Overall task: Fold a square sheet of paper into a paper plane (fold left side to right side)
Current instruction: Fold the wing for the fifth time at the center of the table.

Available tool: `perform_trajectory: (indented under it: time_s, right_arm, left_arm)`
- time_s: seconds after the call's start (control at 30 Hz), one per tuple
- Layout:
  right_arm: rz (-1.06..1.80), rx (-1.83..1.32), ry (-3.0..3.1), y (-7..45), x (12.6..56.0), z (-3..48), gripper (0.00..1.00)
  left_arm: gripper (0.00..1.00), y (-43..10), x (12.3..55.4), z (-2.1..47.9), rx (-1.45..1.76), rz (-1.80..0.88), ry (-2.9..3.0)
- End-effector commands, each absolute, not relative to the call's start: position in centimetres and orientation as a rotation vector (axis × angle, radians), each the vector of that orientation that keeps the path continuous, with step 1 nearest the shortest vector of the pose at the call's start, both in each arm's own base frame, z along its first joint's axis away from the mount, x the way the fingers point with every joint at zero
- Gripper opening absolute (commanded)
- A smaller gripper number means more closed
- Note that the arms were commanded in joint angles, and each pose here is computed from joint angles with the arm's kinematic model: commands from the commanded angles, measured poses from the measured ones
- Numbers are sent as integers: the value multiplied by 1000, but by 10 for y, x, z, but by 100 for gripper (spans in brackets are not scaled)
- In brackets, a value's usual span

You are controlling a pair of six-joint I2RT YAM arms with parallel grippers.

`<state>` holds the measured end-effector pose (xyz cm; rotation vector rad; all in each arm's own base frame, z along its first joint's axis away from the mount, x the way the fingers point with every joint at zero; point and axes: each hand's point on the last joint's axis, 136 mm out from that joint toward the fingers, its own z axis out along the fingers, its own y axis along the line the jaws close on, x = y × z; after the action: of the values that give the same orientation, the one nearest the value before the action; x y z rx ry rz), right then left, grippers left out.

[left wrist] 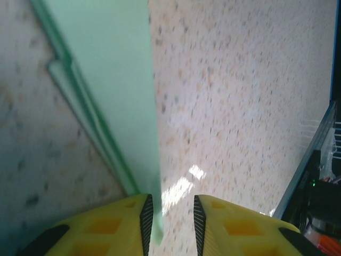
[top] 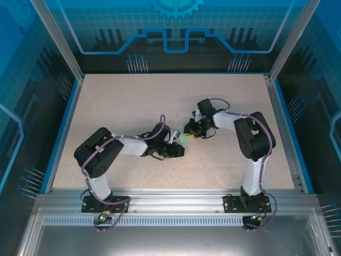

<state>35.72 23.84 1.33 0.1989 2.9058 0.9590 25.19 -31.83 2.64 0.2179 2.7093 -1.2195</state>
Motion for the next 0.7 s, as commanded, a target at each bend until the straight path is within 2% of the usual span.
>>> perform_trajectory:
  time_s: [0.0, 0.17, 0.3, 0.67]
  right_arm:
    - [810, 239, 3048, 225, 333, -21, 22]
    - [811, 241, 3048, 225, 334, -21, 22]
    - [812, 241, 3049, 225, 333, -21, 22]
    - [813, 239, 3055, 226, 332, -22, 22]
  left_arm:
    - [31, -313, 236, 40, 228, -1212, 2740]
    - [35, -320, 241, 74, 290, -1258, 2656]
    - [35, -329, 249, 82, 321, -1283, 2624]
    - [39, -351, 269, 53, 365, -1263, 2685]
